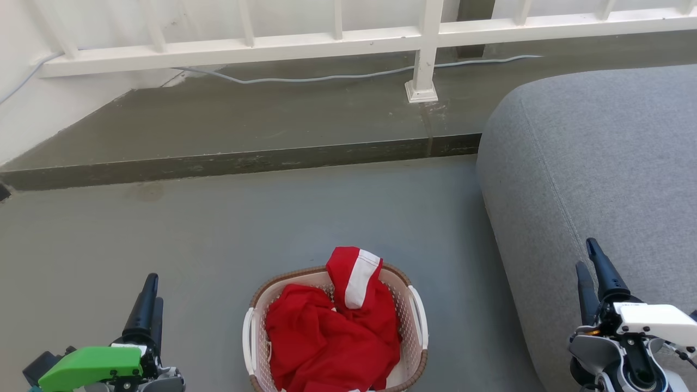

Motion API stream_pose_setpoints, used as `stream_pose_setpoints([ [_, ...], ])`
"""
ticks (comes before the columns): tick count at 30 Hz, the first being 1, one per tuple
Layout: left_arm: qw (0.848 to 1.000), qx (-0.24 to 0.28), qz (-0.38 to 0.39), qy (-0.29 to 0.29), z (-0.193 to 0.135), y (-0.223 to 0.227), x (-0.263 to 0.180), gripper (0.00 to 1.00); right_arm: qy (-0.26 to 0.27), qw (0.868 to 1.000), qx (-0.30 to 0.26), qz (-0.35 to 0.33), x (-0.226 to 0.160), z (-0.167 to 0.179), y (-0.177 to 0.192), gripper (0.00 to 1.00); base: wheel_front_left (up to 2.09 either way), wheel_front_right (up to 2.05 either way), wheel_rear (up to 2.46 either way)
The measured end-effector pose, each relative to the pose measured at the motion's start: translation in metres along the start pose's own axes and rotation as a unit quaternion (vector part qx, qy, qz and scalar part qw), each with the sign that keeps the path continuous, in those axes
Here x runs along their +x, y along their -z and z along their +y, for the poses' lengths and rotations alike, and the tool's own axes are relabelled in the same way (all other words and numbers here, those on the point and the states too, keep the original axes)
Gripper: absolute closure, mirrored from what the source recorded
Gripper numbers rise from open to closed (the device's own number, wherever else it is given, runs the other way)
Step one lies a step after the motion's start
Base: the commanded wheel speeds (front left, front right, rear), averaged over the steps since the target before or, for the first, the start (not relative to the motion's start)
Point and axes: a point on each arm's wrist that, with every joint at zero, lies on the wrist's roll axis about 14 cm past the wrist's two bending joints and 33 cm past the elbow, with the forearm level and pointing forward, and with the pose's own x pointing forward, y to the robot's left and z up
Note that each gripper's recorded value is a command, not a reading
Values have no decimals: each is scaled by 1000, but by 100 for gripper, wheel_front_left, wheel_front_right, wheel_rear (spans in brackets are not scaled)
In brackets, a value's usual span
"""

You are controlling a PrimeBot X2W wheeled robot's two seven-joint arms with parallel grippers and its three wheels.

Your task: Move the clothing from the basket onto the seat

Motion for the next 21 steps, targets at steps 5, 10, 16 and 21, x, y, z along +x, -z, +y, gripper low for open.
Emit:
stream_pose_setpoints([
  [5, 999, 31, -2, 7, -5, 0, 1, 0, -6, 999, -33, 2, 1, 4, 3, 0, 0, 0, 0],
  [10, 998, 68, -6, 16, -11, -1, 2, 0, -12, 997, -77, -1, 2, 10, 2, 0, 0, 0, 0],
  [16, 992, 126, -11, 25, -20, -2, 3, 0, -25, 990, -138, 2, 5, 20, 6, 0, 0, 0, 0],
  [21, 979, 198, -9, 37, -29, 0, 3, 0, -32, 980, -197, 8, 6, 25, 14, 0, 0, 0, 0],
])
